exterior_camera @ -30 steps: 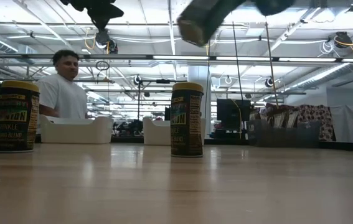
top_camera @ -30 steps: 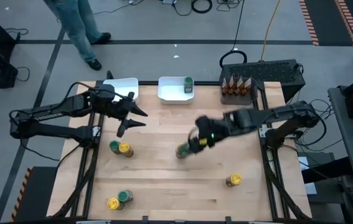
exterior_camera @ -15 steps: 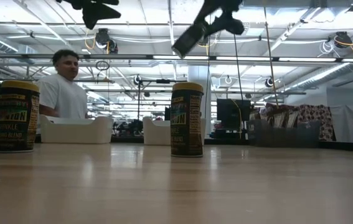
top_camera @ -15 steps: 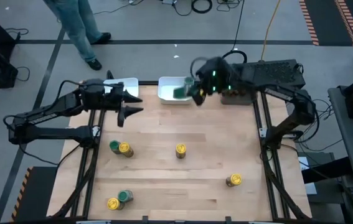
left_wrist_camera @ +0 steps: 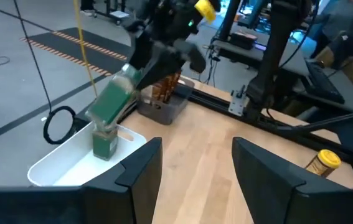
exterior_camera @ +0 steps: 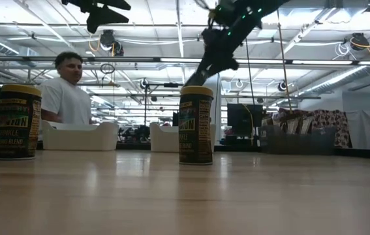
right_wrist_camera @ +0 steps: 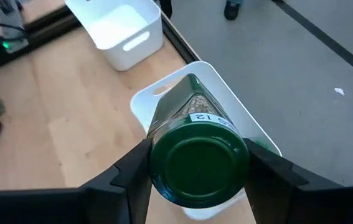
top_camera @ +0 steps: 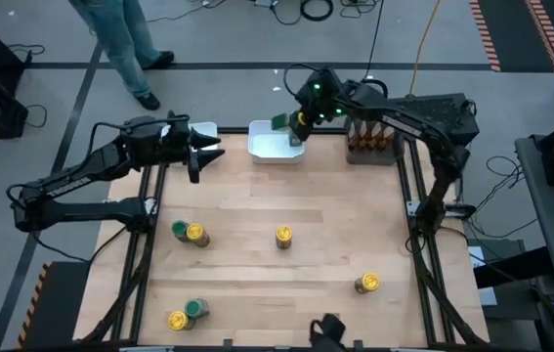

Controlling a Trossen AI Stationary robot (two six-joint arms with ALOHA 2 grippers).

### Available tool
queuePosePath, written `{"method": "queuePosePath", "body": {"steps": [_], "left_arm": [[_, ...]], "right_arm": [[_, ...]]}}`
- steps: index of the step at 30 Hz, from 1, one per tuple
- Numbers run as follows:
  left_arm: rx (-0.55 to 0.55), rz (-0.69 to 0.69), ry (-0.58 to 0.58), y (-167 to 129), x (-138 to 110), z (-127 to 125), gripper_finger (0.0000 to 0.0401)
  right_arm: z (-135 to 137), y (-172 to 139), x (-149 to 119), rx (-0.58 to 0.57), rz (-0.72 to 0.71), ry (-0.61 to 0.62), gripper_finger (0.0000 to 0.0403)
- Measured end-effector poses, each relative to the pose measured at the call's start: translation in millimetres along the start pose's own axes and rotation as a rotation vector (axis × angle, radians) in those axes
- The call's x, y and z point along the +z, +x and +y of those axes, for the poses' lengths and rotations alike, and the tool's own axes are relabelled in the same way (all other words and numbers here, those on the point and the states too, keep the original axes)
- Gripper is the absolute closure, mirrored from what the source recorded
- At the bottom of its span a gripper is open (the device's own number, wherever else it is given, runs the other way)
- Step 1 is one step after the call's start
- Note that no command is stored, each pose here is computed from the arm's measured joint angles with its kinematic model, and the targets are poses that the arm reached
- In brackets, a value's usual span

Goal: Sort spices by type
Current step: Put the bottom right green seasoning bottle into the right white bin

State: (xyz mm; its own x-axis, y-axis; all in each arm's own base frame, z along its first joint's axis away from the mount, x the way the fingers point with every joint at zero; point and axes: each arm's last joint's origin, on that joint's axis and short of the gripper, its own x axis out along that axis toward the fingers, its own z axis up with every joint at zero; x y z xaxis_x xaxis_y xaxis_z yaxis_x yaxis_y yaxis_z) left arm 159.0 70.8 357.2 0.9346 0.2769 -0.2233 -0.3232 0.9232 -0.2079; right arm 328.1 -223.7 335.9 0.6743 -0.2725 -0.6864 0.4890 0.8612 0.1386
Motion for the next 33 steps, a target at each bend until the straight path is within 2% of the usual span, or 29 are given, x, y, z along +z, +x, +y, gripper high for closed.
{"method": "queuePosePath", "body": {"steps": [14,19,33], "left_arm": [[0.047,0.006,-0.035,1.5,-0.3,6.9,0.0202],[0.049,0.017,-0.033,1.5,-1.4,7.0,0.0202],[0.052,0.033,-0.032,1.5,-2.9,7.3,0.0202]], "right_arm": [[-8.6,69.3,40.9,-0.013,0.178,0.032,0.0215],[-10.7,91.5,32.2,-0.027,0.237,0.061,0.0215],[-15.4,127.7,12.9,-0.094,0.331,0.057,0.0215]]}}
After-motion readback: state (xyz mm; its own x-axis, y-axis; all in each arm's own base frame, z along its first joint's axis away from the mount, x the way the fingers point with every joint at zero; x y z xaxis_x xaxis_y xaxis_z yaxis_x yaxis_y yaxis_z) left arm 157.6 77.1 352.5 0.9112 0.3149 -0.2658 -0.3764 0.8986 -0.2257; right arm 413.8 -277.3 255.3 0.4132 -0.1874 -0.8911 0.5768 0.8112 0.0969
